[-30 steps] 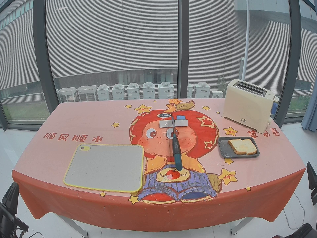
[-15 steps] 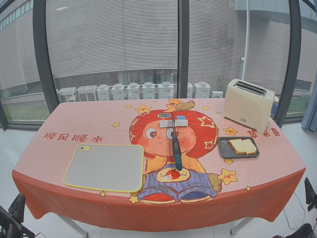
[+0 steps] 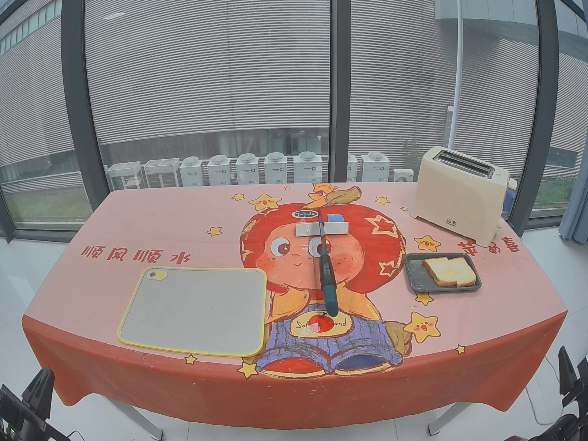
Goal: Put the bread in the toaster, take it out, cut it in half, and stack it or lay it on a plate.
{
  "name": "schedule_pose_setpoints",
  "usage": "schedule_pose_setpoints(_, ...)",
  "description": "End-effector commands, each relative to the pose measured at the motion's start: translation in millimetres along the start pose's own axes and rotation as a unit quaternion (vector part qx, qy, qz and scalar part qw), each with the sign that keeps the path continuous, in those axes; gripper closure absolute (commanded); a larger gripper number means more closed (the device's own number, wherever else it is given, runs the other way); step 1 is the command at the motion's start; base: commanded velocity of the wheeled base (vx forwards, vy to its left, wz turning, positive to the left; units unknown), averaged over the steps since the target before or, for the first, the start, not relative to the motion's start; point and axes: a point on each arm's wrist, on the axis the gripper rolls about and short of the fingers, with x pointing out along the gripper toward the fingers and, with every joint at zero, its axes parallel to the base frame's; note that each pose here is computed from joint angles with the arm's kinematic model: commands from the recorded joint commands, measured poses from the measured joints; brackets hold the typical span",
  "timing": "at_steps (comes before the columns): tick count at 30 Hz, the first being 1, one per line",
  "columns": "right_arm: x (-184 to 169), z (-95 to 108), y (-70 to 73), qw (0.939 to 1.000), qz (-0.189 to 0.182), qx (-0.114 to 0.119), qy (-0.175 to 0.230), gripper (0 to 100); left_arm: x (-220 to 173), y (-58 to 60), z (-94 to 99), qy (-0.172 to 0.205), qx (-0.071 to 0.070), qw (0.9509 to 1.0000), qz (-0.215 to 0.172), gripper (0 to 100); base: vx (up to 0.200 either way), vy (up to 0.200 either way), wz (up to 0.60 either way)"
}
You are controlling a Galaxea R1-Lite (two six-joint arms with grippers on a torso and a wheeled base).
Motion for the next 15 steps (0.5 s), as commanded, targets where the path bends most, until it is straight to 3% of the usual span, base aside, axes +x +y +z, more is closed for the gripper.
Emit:
schedule_pose_setpoints(1, -1.3, -8.0, 0.3, 1.0000, 0.001, 0.001, -0.006, 0, 1.2, -0.2, -6.3, 0.017, -0.001, 0.9999, -0.001, 100, 0.000, 0.000, 0.00)
schedule_pose_setpoints(9, -1.3, -7.8, 0.4, 0.9999, 0.002, 0.005, -0.011, 0, 1.2, -0.2, -7.7, 0.024, -0.002, 0.9997, -0.002, 100, 0.000, 0.000, 0.00)
schedule_pose_setpoints(11, -1.2, -7.8, 1.0, 0.9998, 0.014, 0.007, -0.013, 0, 0.8, -1.1, -9.7, 0.032, -0.008, 0.9992, -0.023, 100, 0.000, 0.000, 0.00)
schedule_pose_setpoints(15, -1.3, -7.6, 1.7, 0.9994, 0.031, 0.008, -0.015, 0, 0.6, -2.2, -12.6, 0.047, -0.002, 0.9977, -0.049, 100, 0.000, 0.000, 0.00)
